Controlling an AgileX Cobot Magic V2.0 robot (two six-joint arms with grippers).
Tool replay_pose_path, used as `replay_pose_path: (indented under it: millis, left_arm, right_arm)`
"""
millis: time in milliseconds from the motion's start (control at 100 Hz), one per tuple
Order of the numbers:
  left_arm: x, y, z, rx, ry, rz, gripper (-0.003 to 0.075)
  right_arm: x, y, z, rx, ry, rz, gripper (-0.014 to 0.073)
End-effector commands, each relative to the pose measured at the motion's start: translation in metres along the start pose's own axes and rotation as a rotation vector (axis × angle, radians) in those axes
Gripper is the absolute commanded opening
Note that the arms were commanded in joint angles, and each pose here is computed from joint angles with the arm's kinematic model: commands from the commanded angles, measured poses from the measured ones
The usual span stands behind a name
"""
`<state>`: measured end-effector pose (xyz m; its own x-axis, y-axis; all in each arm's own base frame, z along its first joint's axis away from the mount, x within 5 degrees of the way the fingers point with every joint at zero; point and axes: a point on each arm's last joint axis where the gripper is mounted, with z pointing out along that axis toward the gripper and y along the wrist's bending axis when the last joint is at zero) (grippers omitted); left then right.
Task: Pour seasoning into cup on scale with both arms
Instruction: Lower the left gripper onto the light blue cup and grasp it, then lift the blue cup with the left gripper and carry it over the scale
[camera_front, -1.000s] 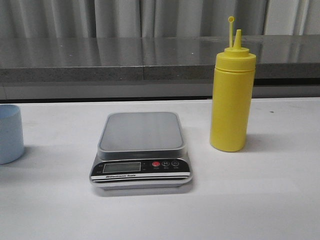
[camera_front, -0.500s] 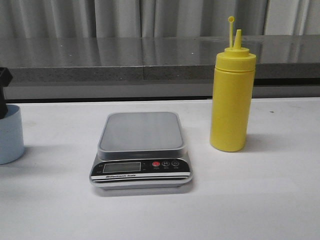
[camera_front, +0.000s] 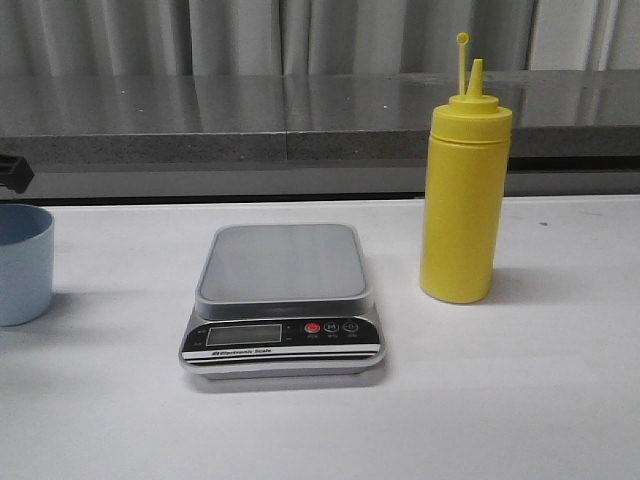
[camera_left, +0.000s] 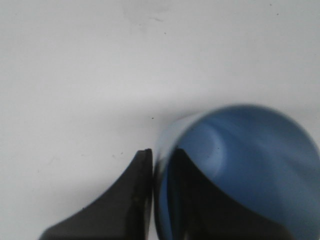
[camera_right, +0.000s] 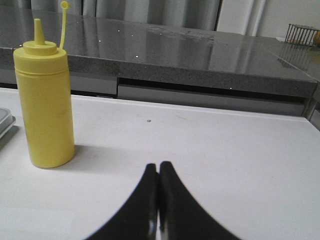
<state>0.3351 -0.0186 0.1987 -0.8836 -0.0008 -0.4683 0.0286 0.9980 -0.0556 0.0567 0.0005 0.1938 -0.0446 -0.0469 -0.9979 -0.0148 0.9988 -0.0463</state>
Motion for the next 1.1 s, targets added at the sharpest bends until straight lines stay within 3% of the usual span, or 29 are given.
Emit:
replay_pose_path:
  millis: [0, 290, 520, 820, 1090]
  left_arm:
    - [-0.015, 0.0, -0.016, 0.002, -0.106, -0.01, -0.0018]
    - [-0.024, -0.004, -0.038, 0.026, -0.114, -0.031, -0.0018]
    - [-0.044, -0.018, -0.076, 0.138, -0.101, -0.054, -0.0018]
    - [-0.069, -0.07, -0.111, 0.236, -0.156, 0.087, -0.0018]
    - [-0.084, -0.129, -0.094, 0.316, -0.099, 0.217, -0.0018]
  right_arm:
    - [-0.008, 0.0, -0.001, 0.007, -0.095, 0.0, -0.0067]
    - [-0.008, 0.0, -0.001, 0.007, -0.095, 0.0, -0.0067]
    - [-0.008, 0.0, -0.001, 0.007, -0.095, 0.0, -0.0067]
    - [-0.008, 0.0, -0.001, 0.007, -0.095, 0.0, -0.0067]
    - [-0.008, 0.0, -0.001, 0.007, -0.095, 0.0, -0.0067]
